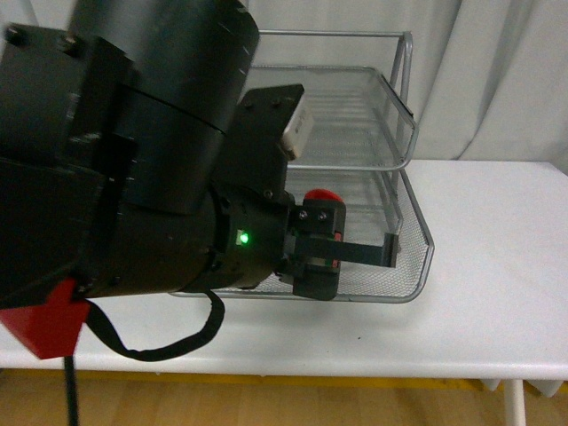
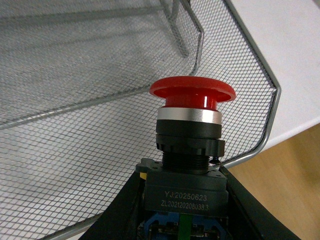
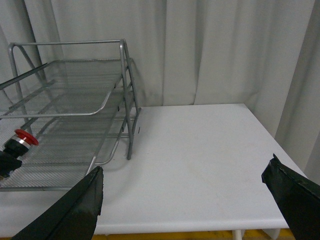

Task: Place button on rack with both arms

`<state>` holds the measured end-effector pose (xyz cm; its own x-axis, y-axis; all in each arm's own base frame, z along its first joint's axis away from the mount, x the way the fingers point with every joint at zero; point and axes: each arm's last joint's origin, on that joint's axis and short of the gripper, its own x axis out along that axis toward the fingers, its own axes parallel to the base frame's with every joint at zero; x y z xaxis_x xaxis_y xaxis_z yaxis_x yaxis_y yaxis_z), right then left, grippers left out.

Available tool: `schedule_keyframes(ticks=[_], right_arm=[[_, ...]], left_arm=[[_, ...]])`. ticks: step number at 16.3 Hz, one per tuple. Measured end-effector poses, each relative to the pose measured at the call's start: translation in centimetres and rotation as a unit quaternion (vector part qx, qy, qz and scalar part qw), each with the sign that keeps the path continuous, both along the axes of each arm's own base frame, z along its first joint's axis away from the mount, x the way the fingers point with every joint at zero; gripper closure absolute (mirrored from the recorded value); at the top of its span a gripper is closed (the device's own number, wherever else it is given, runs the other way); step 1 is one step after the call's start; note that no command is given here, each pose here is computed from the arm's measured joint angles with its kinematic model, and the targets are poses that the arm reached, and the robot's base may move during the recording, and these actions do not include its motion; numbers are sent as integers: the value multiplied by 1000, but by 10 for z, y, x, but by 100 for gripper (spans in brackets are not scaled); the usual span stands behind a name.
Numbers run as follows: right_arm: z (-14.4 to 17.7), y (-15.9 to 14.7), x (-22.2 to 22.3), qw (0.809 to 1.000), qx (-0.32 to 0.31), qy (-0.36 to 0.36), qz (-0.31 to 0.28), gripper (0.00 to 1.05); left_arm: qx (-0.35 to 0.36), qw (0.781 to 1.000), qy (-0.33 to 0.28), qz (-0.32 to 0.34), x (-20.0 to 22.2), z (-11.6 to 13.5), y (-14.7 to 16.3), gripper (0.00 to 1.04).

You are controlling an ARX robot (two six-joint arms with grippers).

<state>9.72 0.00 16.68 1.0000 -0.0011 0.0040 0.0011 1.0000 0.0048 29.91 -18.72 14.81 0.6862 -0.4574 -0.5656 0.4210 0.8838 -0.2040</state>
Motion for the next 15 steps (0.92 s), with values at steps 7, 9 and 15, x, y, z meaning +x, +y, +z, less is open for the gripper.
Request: schedule_keyframes(ticks=[7,9,15], right_arm=[[0,0,0,1000,0,0,0,7],[0,0,0,1000,0,0,0,7],[0,0,0,1000,0,0,0,7]], left_arm=[[37,998,45,22,56,-13,-7,69],[54,996,60,28,73,-20,-9,69],[50,996,65,46,111,-13,-17,52]])
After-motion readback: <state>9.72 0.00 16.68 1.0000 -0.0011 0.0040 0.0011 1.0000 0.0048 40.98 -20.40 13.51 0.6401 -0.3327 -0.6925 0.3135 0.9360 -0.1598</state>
